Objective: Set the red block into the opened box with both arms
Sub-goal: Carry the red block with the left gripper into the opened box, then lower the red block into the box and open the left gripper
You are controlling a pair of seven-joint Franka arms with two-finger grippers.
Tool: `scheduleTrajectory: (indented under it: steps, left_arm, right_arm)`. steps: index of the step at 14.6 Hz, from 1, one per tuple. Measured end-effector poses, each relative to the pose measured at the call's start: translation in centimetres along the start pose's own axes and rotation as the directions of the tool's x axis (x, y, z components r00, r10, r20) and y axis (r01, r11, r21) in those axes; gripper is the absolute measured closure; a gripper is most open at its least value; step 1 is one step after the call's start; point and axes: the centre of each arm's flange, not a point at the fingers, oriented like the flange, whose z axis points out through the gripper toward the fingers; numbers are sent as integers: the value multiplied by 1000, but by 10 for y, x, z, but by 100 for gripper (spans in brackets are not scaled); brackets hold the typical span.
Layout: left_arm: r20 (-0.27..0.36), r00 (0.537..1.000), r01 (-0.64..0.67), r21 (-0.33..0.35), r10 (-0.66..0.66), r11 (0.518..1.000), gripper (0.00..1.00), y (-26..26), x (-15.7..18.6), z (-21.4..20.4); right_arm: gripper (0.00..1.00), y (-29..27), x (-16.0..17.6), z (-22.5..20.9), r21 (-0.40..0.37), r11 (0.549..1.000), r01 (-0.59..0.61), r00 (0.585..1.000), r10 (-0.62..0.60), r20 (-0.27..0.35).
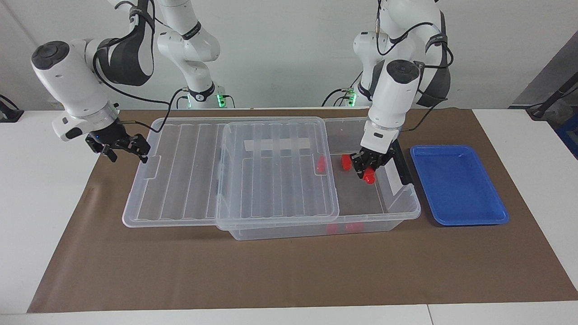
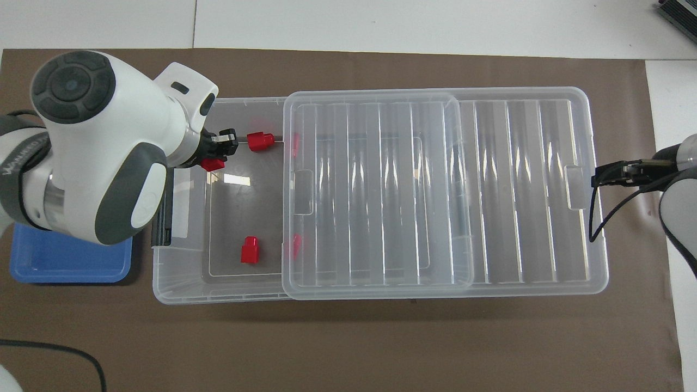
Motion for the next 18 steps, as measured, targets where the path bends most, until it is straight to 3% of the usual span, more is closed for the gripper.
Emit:
scheduleTrajectory:
  steps: [6, 10, 14, 18]
  left_arm:
    - [23, 1000, -15, 18, 15, 1000, 66, -26, -19, 43]
    - [39, 999, -32, 21, 32, 999, 66, -19, -25, 80]
    - [50, 996, -74, 50, 72, 996, 66, -11, -30, 108]
    - [48, 996, -80, 54, 78, 995, 66, -8, -29, 121]
  right_arm:
    - [1, -45, -12, -40, 1, 1000, -5, 1000, 5, -19]
    - [1, -47, -21, -74, -5, 1000, -1, 1000, 1, 7]
    - [1, -56, -24, -110, -51, 999, 16, 1000, -16, -7]
    - [1, -62, -23, -119, -51, 999, 5, 1000, -6, -10]
